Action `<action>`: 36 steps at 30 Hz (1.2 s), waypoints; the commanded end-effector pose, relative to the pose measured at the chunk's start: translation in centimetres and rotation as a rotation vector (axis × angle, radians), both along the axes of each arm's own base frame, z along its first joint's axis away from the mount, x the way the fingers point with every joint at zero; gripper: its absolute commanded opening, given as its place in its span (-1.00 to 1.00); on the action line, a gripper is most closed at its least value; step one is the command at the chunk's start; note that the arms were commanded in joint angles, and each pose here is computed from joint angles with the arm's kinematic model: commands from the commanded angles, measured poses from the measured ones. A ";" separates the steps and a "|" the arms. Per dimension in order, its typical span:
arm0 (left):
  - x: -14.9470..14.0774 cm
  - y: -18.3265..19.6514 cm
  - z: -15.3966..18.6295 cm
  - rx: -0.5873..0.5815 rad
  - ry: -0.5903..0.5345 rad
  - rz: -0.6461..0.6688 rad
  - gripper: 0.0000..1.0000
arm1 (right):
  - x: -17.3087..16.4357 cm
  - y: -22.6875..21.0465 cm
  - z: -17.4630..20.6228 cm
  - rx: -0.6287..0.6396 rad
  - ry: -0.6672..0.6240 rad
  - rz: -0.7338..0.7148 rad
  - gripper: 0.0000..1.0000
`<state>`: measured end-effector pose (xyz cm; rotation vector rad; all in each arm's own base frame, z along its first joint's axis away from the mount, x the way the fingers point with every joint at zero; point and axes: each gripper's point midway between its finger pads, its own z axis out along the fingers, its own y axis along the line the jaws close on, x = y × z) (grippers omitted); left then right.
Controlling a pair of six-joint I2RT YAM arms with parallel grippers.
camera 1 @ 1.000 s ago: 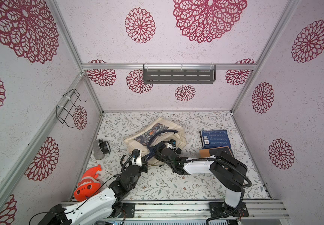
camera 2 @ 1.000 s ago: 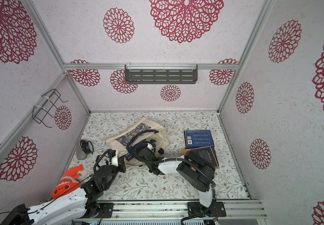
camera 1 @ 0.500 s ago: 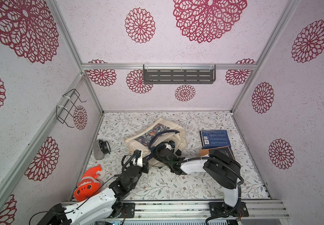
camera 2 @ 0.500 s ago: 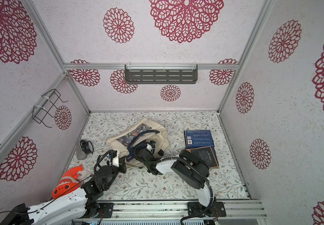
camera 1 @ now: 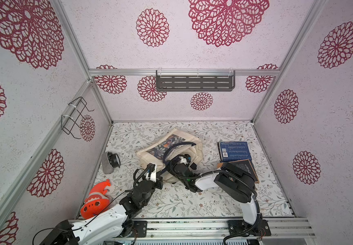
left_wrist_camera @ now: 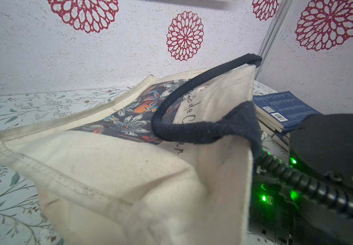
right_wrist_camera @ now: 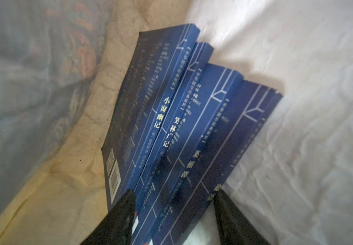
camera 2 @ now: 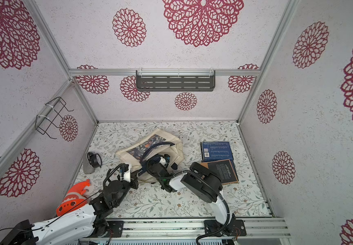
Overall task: Take out the books from the canvas bag
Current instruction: Pick up the book from the canvas bag.
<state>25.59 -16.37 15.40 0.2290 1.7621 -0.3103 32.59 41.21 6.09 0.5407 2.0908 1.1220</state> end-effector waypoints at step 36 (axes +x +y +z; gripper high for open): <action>0.1 -2.0 3.0 -0.055 -0.073 -0.058 -1.00 | -0.3 -3.0 5.0 0.142 -0.136 0.066 -1.00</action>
